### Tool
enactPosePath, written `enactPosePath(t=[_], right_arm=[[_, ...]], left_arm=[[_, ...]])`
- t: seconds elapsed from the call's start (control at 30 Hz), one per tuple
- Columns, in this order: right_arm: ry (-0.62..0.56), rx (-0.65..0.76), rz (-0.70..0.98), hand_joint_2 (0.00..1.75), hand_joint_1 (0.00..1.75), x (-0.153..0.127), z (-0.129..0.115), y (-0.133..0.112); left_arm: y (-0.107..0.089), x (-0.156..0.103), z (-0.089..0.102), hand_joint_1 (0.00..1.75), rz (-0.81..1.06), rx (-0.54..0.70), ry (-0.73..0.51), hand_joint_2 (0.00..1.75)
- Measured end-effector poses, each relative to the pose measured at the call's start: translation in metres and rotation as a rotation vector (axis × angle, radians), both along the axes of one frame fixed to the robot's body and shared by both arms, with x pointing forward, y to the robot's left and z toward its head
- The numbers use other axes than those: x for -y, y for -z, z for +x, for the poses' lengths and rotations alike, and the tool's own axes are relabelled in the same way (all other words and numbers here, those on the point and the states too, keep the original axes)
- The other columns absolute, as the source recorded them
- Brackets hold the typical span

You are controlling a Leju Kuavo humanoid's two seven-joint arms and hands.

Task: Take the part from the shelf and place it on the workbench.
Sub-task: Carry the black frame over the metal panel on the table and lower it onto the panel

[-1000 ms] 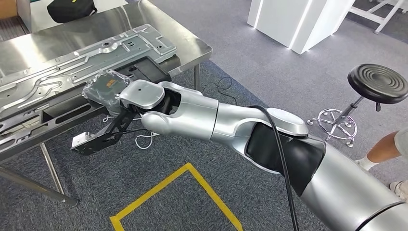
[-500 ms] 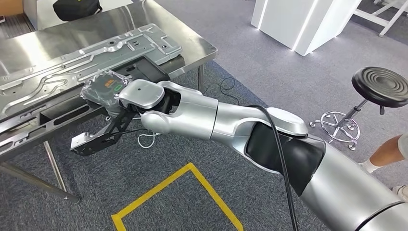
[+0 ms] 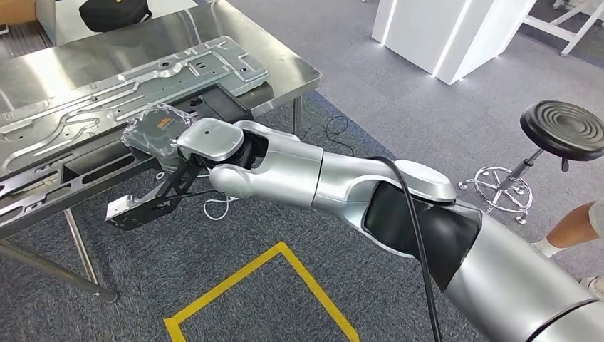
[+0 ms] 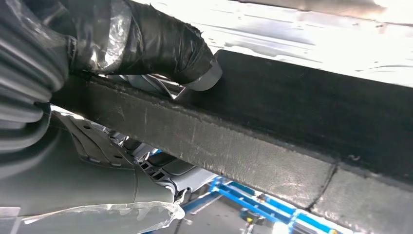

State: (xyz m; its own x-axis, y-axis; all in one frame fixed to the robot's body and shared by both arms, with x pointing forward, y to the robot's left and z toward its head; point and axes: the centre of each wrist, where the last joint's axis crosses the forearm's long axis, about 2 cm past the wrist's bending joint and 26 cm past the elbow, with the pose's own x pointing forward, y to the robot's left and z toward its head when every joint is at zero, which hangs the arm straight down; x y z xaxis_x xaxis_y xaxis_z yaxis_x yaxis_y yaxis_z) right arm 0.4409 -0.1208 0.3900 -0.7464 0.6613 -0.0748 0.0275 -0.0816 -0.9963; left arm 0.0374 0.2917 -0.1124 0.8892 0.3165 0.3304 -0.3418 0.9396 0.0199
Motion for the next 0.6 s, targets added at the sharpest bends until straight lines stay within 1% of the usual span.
enactPosePath(t=[0.17, 0.33, 0.6], right_arm=[[-0.003, 0.0, 0.002, 1.75, 1.75, 0.0, 0.0, -0.0006], [-0.001, -0.014, 0.003, 1.75, 1.75, 0.0006, 0.0, 0.005], [-0.004, -0.013, 0.006, 1.75, 1.75, 0.001, 0.0005, 0.0019]], left_arm=[[0.0, 0.0002, 0.0, 0.0, 0.0, 0.0, -0.001, 1.75], [0.0, 0.0001, -0.0003, 0.0, 0.0, 0.0, -0.001, 1.75], [0.0, 0.0033, 0.0003, 0.0, -0.007, -0.002, 0.0, 1.75]])
